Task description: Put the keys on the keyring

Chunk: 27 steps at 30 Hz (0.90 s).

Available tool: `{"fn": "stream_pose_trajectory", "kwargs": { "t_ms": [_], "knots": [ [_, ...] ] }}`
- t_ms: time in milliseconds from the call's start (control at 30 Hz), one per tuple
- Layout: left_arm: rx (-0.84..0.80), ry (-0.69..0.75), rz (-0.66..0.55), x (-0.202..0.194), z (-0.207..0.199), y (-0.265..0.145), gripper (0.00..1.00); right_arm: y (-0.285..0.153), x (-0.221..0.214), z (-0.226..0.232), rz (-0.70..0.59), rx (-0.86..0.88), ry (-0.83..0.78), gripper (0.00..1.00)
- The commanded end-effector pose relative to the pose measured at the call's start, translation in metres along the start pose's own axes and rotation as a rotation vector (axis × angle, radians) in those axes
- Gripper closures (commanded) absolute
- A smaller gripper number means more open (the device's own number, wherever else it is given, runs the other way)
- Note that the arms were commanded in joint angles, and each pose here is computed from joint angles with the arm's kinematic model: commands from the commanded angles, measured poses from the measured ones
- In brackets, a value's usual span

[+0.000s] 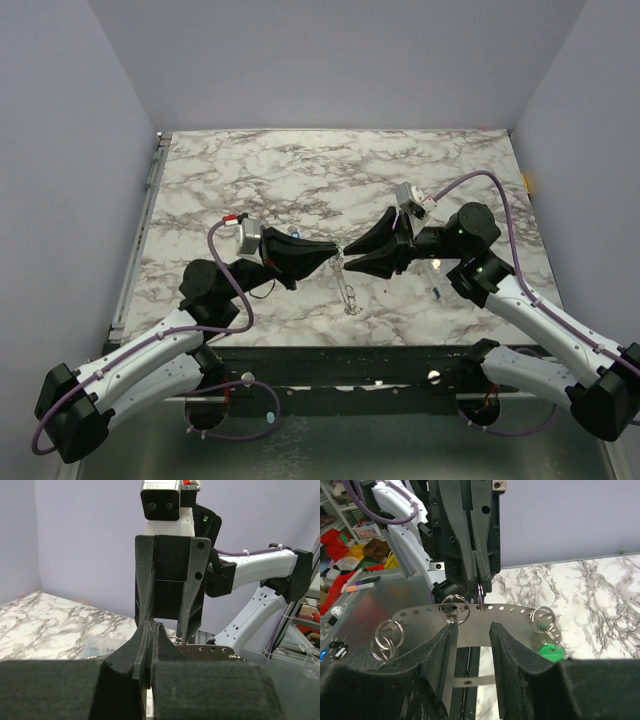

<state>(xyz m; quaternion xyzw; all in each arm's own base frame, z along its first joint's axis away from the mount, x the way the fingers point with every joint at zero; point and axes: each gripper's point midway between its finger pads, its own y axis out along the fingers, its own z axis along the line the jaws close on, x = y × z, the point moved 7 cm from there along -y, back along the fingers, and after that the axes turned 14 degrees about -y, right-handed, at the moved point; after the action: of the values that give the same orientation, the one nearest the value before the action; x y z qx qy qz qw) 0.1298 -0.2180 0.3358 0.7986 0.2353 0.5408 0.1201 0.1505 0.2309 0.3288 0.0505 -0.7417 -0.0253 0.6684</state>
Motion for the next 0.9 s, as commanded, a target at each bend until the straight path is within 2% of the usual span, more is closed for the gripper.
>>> {"fn": "stream_pose_trajectory", "kwargs": {
  "t_ms": [0,467,867],
  "knots": [
    [-0.067,0.002,-0.023,0.005,-0.009,0.003,1.00,0.003,0.012,0.004,-0.034,0.054,-0.041,0.59],
    [-0.112,-0.005,0.012,0.003,-0.014,0.004,1.00,0.002,0.022,-0.003,0.011,-0.008,-0.087,0.61],
    [-0.130,-0.010,0.026,0.002,-0.014,0.007,1.00,0.004,0.020,-0.003,0.014,0.017,-0.069,0.72]
  ]
}}
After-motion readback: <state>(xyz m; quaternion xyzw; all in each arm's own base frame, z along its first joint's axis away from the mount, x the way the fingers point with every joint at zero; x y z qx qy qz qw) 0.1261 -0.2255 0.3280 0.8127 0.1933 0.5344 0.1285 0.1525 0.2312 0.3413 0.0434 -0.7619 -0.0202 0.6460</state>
